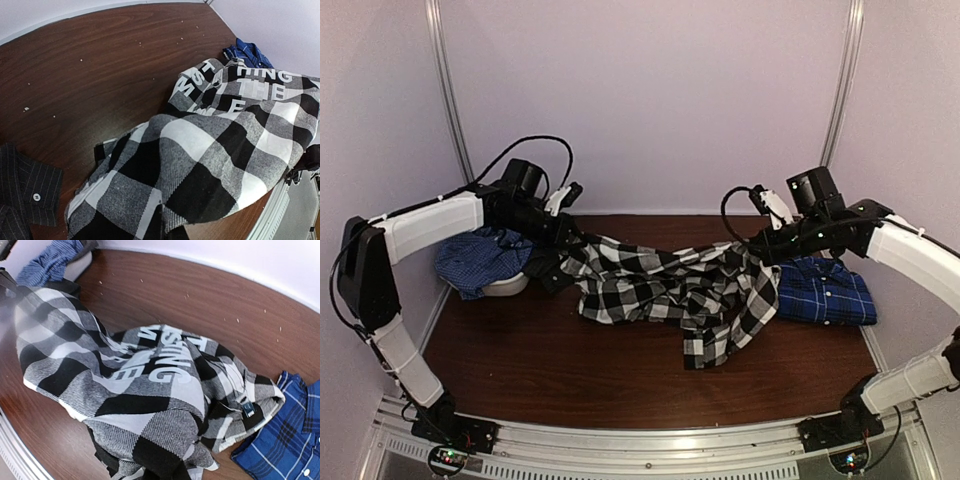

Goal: Fold and stack the long sleeve shirts
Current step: Pick up the crumpled shirt from the center of the board.

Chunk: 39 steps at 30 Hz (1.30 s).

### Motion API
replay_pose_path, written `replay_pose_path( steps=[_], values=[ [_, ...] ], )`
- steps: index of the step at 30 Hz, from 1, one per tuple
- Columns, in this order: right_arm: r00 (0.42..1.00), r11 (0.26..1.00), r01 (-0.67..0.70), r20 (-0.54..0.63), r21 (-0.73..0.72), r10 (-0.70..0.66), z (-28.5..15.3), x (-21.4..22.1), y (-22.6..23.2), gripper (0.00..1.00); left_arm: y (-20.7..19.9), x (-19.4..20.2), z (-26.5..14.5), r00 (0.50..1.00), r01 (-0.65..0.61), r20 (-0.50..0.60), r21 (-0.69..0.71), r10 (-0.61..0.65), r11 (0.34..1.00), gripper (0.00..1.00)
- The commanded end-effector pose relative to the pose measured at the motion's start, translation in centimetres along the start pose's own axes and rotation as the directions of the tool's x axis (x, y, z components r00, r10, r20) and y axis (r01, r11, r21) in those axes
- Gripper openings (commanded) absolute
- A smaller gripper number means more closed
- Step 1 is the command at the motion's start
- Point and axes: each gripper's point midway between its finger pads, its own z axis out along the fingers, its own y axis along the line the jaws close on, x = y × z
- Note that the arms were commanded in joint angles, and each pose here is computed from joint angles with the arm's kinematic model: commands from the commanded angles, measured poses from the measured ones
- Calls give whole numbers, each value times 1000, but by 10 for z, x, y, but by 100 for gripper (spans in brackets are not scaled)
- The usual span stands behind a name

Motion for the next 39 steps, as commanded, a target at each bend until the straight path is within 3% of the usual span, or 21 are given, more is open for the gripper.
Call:
replay_pose_path(
  steps=[1, 3, 12, 19, 24, 29, 39],
  values=[
    [988, 991, -40, -144, 125, 58, 19, 36, -26, 0, 13, 0, 33, 1000, 11, -20, 1, -11, 1000, 0],
    [987, 989, -62, -137, 132, 80, 26, 32, -29, 0, 31, -6, 43, 999, 28, -13, -75, -29, 997, 1],
    [967, 973, -185, -152, 138, 205, 87, 15, -57, 0, 102, -47, 77, 995, 88, 68, -363, -68, 928, 41],
    [950, 959, -234, -170, 162, 261, 127, 17, -81, 0, 77, -58, 48, 986, 33, 163, -331, 22, 943, 62],
    [943, 959, -240, -198, 153, 268, 139, 26, -85, 0, 29, -39, 37, 960, -161, 178, -285, 217, 945, 67],
    [944, 962, -232, -205, 144, 258, 139, 26, -85, 0, 1, -8, 58, 934, -306, 116, -221, 337, 926, 68],
    [954, 970, -226, -182, 89, 239, 120, 15, -73, 0, 11, -18, 102, 877, -463, 8, -253, 480, 850, 68]
  ],
)
